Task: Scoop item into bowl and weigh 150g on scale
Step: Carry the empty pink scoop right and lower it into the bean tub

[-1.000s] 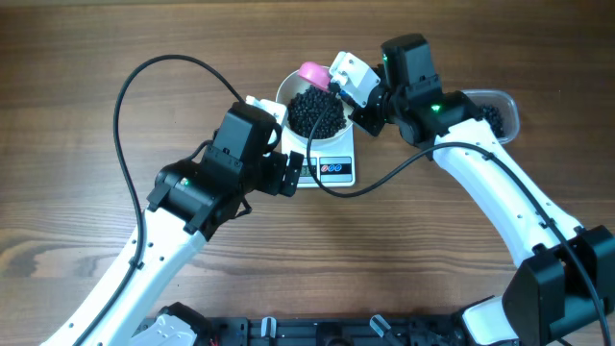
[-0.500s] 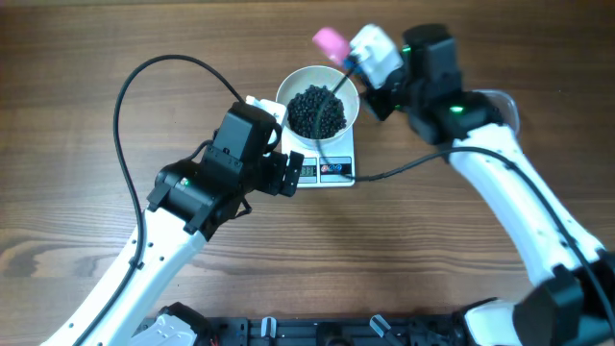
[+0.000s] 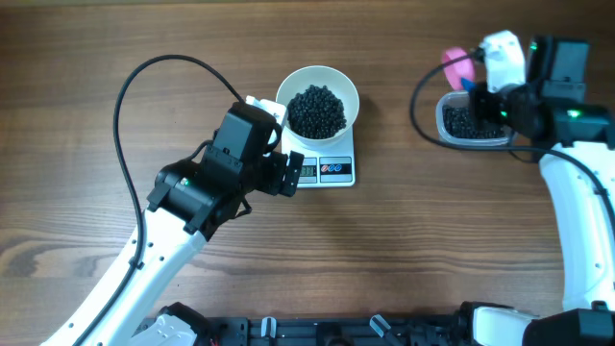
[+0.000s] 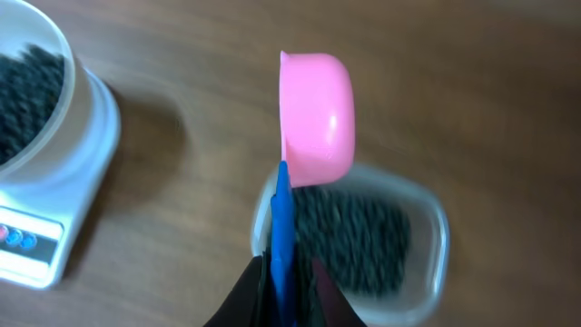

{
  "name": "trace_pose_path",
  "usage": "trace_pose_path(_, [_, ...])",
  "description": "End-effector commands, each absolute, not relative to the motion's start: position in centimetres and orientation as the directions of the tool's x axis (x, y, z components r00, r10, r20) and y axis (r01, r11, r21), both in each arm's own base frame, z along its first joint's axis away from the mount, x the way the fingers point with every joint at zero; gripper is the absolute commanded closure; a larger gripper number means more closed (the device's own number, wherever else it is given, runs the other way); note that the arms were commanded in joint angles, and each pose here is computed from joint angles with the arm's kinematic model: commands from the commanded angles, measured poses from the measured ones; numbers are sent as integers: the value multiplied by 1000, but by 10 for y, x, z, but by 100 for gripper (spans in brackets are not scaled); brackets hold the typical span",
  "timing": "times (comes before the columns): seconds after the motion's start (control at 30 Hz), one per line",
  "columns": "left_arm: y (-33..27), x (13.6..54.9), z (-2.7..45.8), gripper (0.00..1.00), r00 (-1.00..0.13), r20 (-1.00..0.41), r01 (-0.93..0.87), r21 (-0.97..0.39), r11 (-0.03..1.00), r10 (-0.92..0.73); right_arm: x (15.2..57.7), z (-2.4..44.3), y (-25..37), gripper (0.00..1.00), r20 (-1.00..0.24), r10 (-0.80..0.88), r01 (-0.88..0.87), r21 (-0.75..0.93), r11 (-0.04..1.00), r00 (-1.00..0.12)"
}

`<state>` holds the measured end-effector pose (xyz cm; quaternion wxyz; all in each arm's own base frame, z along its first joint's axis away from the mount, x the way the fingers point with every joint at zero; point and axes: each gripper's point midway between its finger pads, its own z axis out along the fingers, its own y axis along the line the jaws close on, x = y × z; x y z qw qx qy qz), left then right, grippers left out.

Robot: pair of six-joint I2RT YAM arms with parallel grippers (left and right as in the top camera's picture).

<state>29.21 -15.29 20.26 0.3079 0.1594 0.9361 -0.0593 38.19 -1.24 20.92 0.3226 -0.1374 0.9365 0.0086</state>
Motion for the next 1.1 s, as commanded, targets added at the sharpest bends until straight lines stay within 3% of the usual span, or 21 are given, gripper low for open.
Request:
trace_pose_path(0.0, [-153, 292, 200, 0, -759, -591, 349, -12, 937, 275, 366, 202, -33, 96, -554, -200, -198, -64, 978, -808])
trace_pose_path(0.43, [-153, 292, 200, 0, -759, -591, 348, -12, 937, 274, 352, 192, -67, 96, -475, -164, -106, -147, 983, -864])
trace_pose_path(1.07, [-153, 292, 200, 0, -759, -590, 348, -12, 937, 275, 362, 127, -64, 96, -323, -150, -136, -64, 989, -934])
